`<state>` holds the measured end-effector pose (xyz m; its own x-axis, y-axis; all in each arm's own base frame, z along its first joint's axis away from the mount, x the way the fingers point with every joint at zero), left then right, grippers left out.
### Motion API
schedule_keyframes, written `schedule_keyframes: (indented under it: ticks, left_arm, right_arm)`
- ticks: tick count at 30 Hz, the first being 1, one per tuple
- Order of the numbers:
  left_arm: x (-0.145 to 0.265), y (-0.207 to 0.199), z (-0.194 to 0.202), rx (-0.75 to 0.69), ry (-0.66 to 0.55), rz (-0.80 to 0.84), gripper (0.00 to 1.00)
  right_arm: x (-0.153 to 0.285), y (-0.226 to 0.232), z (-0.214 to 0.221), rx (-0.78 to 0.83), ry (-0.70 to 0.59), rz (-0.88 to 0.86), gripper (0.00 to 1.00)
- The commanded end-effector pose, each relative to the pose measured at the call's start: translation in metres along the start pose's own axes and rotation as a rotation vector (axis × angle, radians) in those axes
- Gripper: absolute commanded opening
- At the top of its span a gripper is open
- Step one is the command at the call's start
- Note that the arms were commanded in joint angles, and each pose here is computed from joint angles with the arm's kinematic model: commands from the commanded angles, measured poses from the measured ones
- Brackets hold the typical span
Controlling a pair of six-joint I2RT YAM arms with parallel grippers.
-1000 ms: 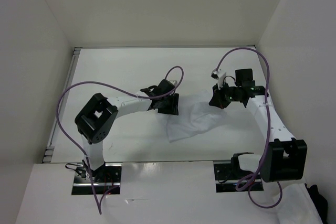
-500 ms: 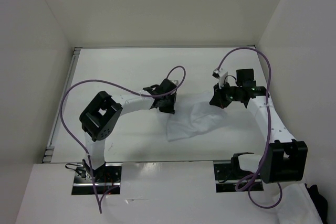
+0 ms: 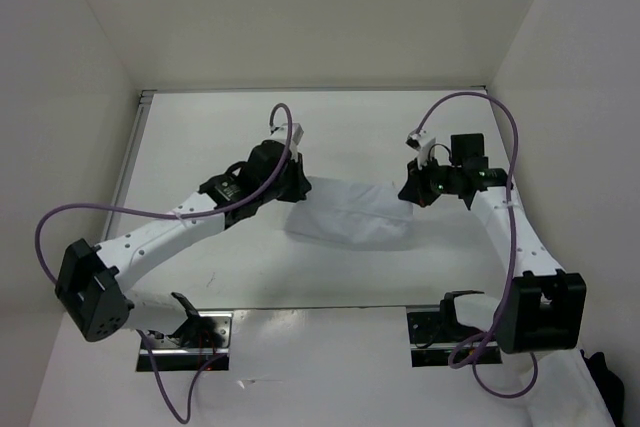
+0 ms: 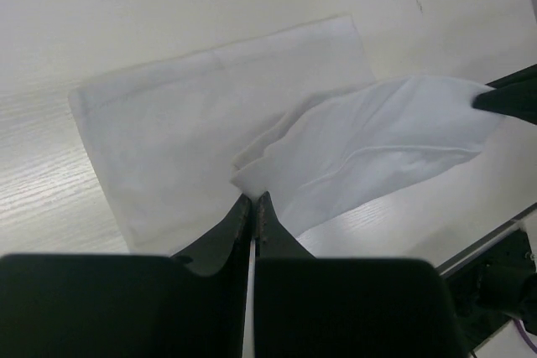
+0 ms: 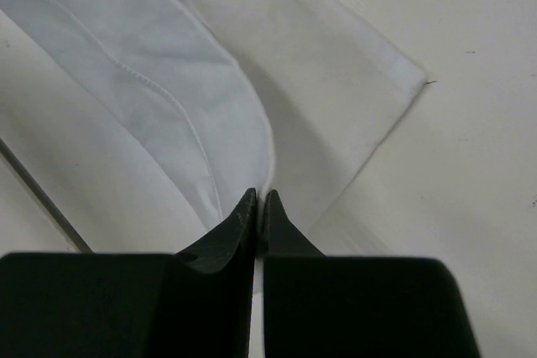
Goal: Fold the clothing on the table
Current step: Fold the skirt
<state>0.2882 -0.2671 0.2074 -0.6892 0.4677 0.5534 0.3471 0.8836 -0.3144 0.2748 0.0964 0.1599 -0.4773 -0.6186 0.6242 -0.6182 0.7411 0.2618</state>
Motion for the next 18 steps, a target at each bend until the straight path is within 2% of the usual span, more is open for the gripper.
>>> schedule_keyframes:
  ticks: [1, 8, 18]
  left_arm:
    - [-0.006, 0.017, 0.031, -0.026, 0.076, -0.053, 0.0]
    - [-0.019, 0.035, 0.053, -0.031, 0.124, -0.131, 0.0]
    - [-0.036, 0.052, 0.044, -0.027, 0.12, -0.209, 0.0]
  right_arm:
    - [-0.006, -0.001, -0.018, 0.019, -0.052, -0.05, 0.0]
    - [-0.036, -0.011, -0.03, -0.057, -0.017, -0.164, 0.0]
    - [-0.075, -0.033, -0.04, -0.108, -0.044, -0.217, 0.0]
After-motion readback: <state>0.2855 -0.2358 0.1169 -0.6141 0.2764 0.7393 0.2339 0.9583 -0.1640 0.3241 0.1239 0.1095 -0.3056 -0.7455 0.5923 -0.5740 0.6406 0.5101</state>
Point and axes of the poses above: each gripper's point midway between its finger pads, its own x axis back along the fingers, its own y axis along the line the jaws close on, z = x × y, the point moved 1 cm from there along x, back along the fingers, and after that the axes turned 5 degrees about -x, right-handed, at the moved point
